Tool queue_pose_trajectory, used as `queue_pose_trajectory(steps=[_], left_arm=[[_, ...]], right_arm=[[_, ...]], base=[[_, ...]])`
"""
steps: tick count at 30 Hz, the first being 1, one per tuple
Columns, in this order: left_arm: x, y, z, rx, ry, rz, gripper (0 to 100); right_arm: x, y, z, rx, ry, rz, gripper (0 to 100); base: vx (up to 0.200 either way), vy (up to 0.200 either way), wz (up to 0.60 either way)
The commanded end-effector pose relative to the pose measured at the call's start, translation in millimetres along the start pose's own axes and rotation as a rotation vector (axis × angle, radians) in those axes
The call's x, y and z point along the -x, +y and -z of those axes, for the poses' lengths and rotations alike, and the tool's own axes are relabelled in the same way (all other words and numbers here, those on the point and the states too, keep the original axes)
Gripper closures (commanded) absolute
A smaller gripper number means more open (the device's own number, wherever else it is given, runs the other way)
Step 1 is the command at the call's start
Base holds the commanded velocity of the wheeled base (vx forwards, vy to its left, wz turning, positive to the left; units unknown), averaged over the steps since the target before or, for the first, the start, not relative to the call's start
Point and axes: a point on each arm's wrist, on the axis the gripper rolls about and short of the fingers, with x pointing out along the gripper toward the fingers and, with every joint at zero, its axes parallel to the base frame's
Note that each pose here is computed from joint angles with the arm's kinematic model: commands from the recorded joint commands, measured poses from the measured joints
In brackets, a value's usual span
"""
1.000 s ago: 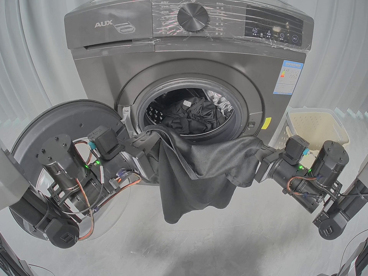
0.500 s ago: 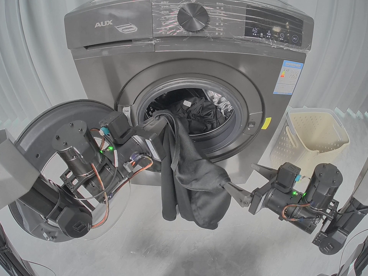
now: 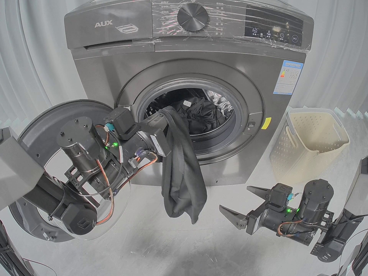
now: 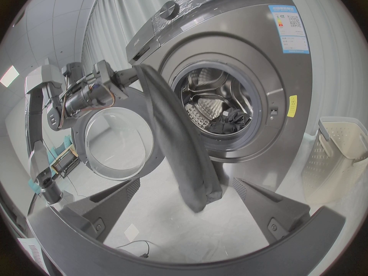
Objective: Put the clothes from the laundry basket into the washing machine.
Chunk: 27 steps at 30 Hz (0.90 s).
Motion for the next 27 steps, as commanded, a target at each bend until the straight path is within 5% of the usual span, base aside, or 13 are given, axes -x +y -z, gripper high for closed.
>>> queue_pose_trajectory(steps=[1,13,27], left_arm=[[0.3,-0.1,-1.3,0.0,-0.004,0.001,100],[1.7,-1.9,-2.1,0.001,-0.006,0.015,100],[2.4,-7.7,0.2,0.007,0.007,0.031,100]], right_arm=[[-9.7,-0.1,10.8,0.001,0.04,0.003,0],[-78.0,-26.4,8.3,0.0,-0.062,0.083,0],[-125.5,-16.9,11.9,0.023,-0.118,0.004,0]], base=[[0.0,0.0,0.0],[0.0,0.0,0.0],[0.0,0.0,0.0]])
